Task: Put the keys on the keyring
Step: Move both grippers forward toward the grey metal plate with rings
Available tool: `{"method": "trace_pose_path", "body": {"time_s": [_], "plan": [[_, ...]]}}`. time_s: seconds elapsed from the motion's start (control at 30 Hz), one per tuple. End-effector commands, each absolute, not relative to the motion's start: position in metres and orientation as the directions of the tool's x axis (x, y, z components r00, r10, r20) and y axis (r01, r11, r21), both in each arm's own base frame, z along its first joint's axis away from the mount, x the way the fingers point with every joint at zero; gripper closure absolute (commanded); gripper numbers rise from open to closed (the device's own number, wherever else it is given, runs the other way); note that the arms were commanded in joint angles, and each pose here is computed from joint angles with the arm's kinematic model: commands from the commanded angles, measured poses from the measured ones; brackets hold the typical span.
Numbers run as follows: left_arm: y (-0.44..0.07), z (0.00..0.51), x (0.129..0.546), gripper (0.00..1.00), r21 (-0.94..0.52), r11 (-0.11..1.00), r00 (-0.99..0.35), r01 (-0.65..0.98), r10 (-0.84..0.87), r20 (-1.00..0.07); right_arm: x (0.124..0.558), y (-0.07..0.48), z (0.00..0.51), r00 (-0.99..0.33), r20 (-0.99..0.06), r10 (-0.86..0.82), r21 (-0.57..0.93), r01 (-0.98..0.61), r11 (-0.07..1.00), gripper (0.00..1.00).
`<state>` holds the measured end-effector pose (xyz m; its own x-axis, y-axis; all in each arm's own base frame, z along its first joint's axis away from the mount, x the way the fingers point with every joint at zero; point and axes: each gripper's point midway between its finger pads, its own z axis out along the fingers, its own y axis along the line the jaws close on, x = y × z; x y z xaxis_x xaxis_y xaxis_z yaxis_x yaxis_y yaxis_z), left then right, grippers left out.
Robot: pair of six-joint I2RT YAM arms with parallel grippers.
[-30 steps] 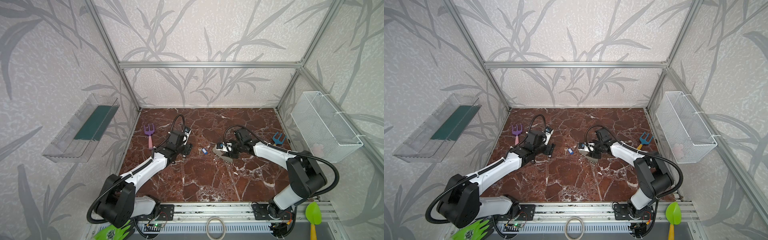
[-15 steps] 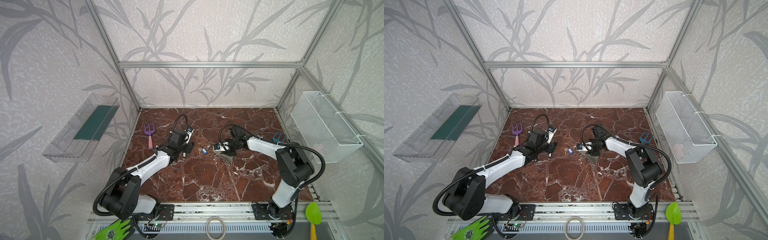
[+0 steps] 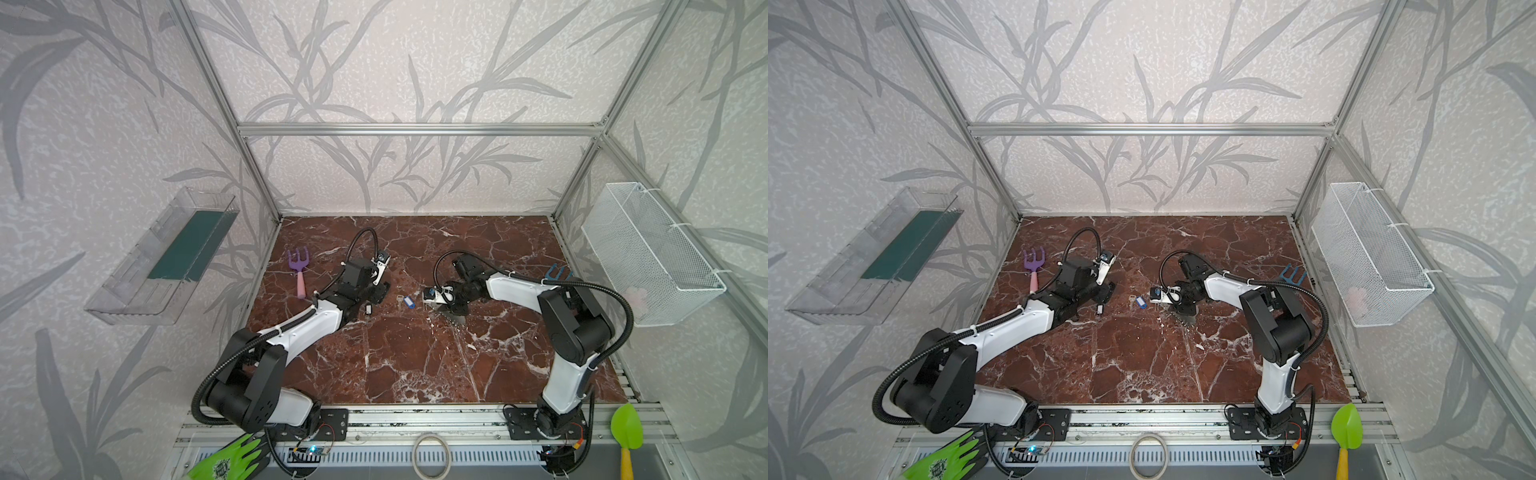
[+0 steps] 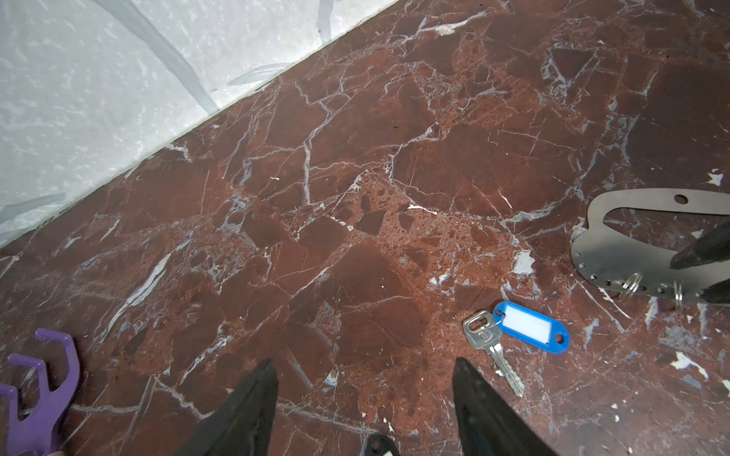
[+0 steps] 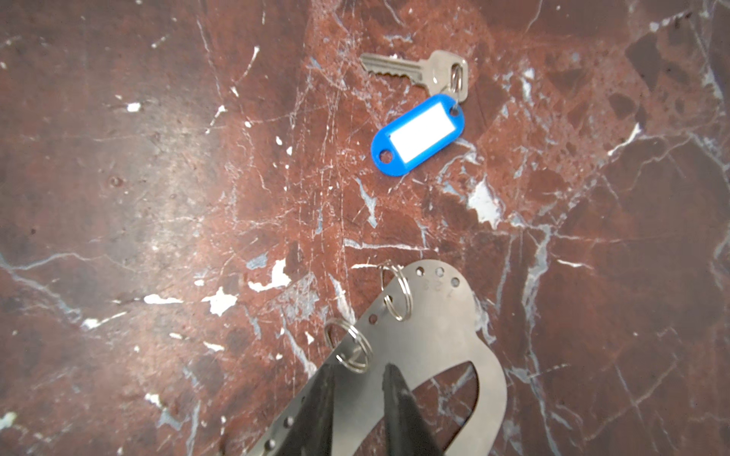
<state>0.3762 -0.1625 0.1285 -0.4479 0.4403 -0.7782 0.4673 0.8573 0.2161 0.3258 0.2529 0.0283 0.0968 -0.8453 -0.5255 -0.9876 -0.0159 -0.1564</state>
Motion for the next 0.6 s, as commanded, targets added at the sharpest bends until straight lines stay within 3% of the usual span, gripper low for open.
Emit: {"method": "trace_pose_path", "body": {"time_s": [0.0,0.57], "plan": [[-0.1645,0.1264,0.3768,0.29,0.229,0.849,-0.434,0.476,0.454,-0.778,0.3285,0.2588,0.0285,0.052,-0.54,-0.84,-0.126,-0.992,0.019,0.77],[-0.1651,0.1228,0.3778,0.29,0.224,0.85,-0.441,0.477,0.452,-0.775,0.3291,0.2605,0.0248,0.003,-0.553,-0.833,-0.095,-0.994,0.06,0.82]]}}
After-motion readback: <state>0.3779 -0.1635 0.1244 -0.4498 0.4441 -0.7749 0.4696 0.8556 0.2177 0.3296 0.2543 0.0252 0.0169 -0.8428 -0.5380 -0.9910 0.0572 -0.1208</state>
